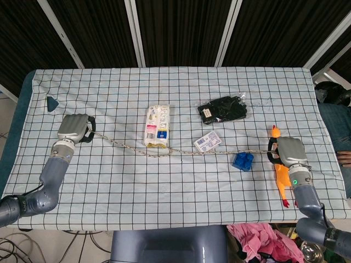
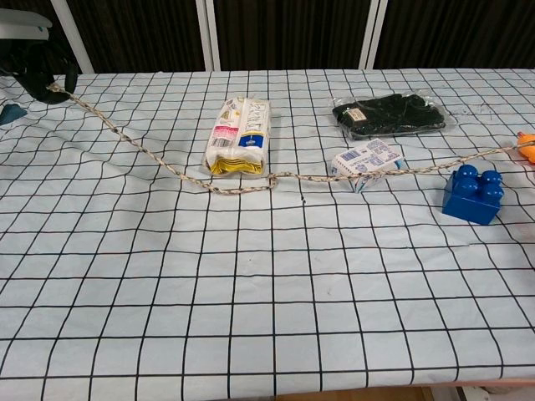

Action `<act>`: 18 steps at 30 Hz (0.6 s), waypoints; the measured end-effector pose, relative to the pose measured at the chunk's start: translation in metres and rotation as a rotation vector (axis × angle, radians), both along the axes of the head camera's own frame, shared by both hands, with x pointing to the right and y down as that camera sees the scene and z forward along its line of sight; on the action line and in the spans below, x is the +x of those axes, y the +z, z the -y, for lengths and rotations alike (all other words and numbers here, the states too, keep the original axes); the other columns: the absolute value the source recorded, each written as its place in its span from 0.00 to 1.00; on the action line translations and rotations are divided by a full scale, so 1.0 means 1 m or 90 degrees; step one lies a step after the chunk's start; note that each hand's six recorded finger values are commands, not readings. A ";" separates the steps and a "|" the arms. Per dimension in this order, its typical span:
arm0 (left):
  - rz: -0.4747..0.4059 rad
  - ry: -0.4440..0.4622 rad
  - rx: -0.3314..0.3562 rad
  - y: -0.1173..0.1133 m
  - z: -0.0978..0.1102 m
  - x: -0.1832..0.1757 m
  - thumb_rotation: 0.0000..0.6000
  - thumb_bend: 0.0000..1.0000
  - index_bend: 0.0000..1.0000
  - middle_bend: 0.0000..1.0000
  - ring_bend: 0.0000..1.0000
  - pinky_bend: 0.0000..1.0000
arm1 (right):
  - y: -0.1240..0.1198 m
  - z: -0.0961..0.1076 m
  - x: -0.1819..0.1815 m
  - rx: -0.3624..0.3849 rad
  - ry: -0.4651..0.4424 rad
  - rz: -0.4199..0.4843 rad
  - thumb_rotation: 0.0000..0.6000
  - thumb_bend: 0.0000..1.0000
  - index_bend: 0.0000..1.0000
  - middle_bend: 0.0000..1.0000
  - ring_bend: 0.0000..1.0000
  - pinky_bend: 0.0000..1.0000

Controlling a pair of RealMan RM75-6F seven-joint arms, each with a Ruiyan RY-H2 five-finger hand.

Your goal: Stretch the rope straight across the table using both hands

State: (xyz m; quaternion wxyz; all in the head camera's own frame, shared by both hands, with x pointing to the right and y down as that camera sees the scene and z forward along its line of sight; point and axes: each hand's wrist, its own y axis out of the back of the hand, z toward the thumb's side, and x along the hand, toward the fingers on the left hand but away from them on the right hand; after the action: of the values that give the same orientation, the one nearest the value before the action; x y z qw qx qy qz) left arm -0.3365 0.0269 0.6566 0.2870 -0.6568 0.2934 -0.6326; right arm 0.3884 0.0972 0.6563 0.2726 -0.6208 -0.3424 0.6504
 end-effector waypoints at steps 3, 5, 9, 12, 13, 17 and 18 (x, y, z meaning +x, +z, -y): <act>0.002 -0.005 -0.001 0.003 0.000 -0.007 1.00 0.47 0.67 1.00 0.96 1.00 | 0.002 0.000 0.008 -0.003 0.010 -0.009 1.00 0.46 0.63 1.00 1.00 1.00; 0.001 -0.004 -0.004 0.005 -0.001 -0.008 1.00 0.47 0.67 1.00 0.96 1.00 | 0.003 0.001 0.010 -0.004 0.014 -0.012 1.00 0.46 0.63 1.00 1.00 1.00; 0.006 0.000 -0.007 0.009 -0.004 -0.012 1.00 0.47 0.67 1.00 0.96 1.00 | 0.005 0.003 0.018 -0.002 0.027 -0.017 1.00 0.46 0.63 1.00 1.00 1.00; 0.013 -0.003 -0.007 0.012 -0.004 -0.016 1.00 0.47 0.67 1.00 0.96 1.00 | 0.006 0.004 0.023 -0.002 0.032 -0.026 1.00 0.46 0.63 1.00 1.00 1.00; 0.015 -0.005 -0.008 0.013 -0.004 -0.018 1.00 0.47 0.67 1.00 0.96 1.00 | 0.007 0.004 0.025 -0.003 0.033 -0.029 1.00 0.46 0.63 1.00 1.00 1.00; 0.030 -0.009 -0.020 0.022 -0.008 -0.027 1.00 0.47 0.67 1.00 0.96 1.00 | 0.009 0.004 0.032 -0.007 0.041 -0.038 1.00 0.46 0.63 1.00 1.00 1.00; 0.033 -0.010 -0.022 0.025 -0.009 -0.029 1.00 0.47 0.67 1.00 0.96 1.00 | 0.010 0.004 0.034 -0.008 0.044 -0.039 1.00 0.46 0.63 1.00 1.00 1.00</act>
State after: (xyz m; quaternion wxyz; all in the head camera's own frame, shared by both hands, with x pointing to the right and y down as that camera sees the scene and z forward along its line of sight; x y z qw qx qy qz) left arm -0.3656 0.0361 0.6812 0.2780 -0.6427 0.2803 -0.6566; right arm 0.4220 0.0934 0.6660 0.2568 -0.5900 -0.3509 0.6803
